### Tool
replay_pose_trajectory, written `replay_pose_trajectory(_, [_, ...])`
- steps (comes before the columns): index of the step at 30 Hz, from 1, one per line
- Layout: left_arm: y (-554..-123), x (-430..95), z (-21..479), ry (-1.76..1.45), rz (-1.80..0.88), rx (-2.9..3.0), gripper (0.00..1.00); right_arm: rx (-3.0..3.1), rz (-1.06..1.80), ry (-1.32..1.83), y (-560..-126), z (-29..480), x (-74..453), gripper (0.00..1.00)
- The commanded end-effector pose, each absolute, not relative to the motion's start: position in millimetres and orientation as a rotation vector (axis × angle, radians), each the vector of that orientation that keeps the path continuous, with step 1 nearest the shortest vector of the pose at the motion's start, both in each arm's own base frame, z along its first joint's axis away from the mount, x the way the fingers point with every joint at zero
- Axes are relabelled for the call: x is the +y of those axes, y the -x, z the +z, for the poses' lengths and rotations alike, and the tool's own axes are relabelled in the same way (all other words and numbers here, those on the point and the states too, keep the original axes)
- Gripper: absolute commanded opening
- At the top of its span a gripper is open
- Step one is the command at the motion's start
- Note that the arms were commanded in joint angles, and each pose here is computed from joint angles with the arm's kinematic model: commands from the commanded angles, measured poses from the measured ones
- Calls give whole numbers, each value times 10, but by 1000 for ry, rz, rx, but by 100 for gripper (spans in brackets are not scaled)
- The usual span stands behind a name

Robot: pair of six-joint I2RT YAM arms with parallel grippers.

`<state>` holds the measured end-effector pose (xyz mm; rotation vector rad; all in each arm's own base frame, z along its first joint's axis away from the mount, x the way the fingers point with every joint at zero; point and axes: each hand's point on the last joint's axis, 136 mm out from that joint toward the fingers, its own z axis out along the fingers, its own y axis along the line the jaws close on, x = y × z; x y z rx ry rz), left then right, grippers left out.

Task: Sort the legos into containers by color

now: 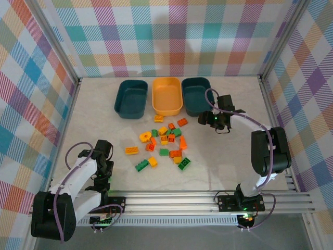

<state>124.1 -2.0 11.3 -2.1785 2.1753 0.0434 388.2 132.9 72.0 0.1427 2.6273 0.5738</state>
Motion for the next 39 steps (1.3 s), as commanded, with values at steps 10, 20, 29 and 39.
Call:
replay_pose_trajectory(10, [-1355,39,47,2161,16,2117,50,2613,594,-88,-3937,751,1415,70])
replay_pose_trajectory(20, [-1679,29,219,2040,-50,2156,32,2605,579,-89,-3934,783,1394,70])
replay_pose_trajectory(29, [-2120,-2,649,1857,-163,2180,23,2601,575,-94,-3943,785,1388,69])
replay_pose_trajectory(39, [-3778,-244,1364,1384,-295,2296,22,2602,555,-102,-3950,764,1363,69])
